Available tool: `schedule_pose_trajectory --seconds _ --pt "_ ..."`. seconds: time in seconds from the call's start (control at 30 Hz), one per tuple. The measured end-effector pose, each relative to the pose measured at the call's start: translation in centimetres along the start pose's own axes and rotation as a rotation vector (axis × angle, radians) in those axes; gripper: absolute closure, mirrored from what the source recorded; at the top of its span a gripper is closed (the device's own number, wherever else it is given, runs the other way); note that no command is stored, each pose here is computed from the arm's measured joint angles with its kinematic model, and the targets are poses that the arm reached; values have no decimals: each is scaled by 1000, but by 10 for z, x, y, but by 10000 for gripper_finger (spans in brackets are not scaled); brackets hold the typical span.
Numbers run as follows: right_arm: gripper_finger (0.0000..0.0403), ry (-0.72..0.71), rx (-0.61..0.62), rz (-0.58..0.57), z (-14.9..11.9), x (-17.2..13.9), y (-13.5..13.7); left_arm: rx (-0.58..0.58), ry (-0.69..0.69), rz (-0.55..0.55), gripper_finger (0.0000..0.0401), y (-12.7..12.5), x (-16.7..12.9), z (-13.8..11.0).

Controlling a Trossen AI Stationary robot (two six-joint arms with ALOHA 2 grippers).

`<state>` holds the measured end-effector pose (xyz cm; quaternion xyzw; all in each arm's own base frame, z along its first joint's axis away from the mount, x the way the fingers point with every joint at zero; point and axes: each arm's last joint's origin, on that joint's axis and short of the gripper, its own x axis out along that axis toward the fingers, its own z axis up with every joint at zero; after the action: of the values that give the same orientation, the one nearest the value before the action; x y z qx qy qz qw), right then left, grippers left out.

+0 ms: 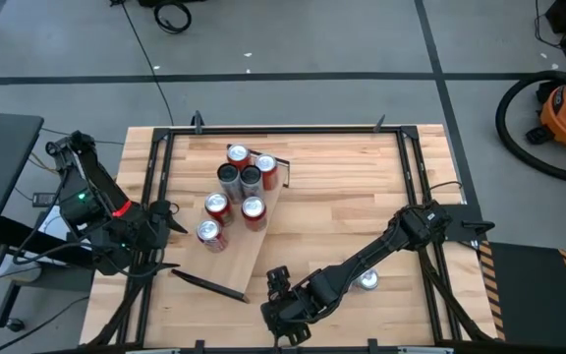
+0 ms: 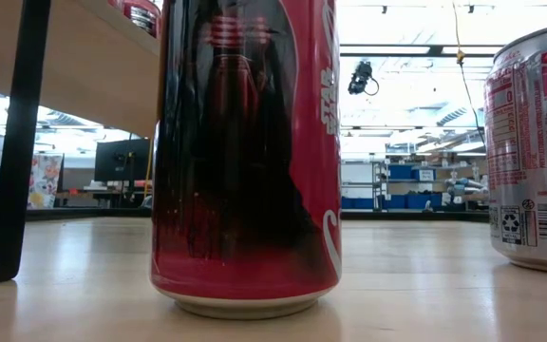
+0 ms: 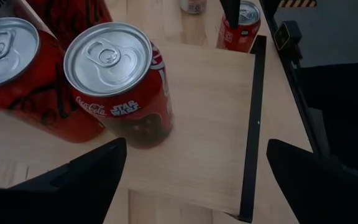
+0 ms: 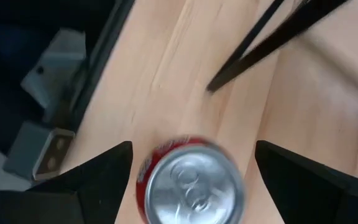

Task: Place canned beverage on shelf
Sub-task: Put the red soda can on the shelf

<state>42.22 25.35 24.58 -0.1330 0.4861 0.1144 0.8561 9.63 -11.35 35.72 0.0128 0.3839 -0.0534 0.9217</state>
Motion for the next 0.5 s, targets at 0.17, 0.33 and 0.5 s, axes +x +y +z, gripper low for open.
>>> schedule_pose_trajectory --seconds 0.17,0.33,0.5 --pt "53 51 -6 23 -11 14 2 1 1 1 1 0 0 0" --pt "54 83 55 11 -16 21 -5 1 1 0 1 0 0 0" --pt "55 134 177 -25 -20 22 -17 -5 1 0 1 0 0 0"
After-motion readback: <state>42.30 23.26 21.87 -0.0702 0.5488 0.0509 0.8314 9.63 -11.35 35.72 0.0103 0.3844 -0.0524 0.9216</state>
